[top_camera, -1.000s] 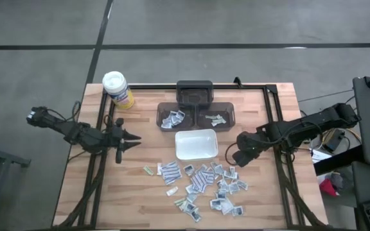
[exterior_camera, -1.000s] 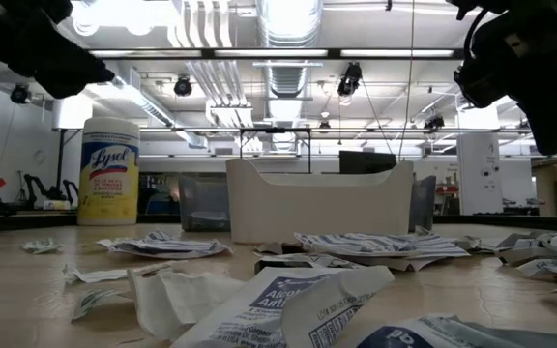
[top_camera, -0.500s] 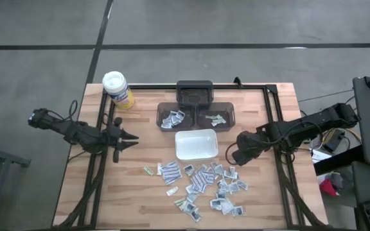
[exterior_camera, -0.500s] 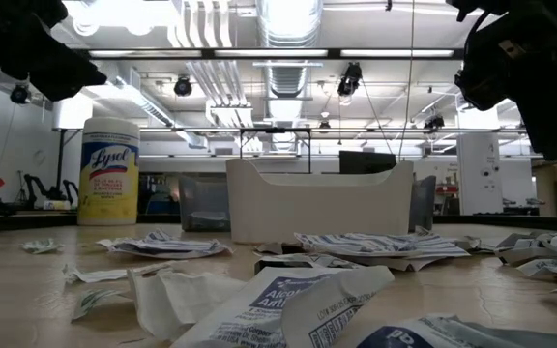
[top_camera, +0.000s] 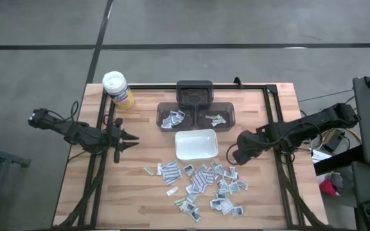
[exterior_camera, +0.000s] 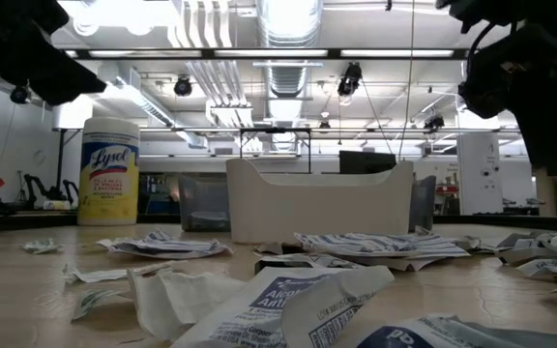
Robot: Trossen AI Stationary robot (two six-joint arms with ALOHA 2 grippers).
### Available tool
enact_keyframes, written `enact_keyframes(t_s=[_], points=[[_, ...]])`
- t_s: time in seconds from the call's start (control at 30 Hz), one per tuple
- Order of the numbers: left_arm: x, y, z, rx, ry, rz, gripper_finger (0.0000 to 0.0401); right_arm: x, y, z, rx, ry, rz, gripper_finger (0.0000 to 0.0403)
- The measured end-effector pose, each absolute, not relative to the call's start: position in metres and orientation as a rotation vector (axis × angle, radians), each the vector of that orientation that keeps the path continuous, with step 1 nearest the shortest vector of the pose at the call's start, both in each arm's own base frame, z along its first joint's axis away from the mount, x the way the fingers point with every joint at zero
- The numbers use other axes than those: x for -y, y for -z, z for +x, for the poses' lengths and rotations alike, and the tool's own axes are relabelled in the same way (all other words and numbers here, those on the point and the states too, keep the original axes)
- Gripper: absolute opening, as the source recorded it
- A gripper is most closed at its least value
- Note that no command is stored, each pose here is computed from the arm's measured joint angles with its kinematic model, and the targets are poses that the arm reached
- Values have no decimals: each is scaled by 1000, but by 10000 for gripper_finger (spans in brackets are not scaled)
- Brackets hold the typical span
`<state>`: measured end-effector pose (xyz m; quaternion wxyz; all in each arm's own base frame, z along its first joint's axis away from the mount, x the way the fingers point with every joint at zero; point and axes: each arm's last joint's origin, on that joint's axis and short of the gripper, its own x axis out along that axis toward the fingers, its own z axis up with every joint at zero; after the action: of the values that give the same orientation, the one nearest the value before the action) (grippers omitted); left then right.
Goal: Pick & Place First Aid Supplies
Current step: Put the alcohol pad into the bottom left black bin
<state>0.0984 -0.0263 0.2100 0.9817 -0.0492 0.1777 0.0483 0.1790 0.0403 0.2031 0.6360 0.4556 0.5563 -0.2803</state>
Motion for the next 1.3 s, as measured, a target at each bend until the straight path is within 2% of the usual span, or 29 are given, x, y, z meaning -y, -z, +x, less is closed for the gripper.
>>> enact_keyframes(t_s=[0.53,0.8,1.07,1.3], points=[[26,-208,99,-346,-115,-133,92,-39,-185,172,-1269,743,1121,137],[31,-192,99,-259,78,-148,92,-39,-177,178,-1240,744,1110,137],[30,-184,91,-185,145,-168,92,-41,-156,188,-1324,801,1049,137],[27,-179,84,-210,149,-155,92,-43,-139,195,-1383,852,1009,136]])
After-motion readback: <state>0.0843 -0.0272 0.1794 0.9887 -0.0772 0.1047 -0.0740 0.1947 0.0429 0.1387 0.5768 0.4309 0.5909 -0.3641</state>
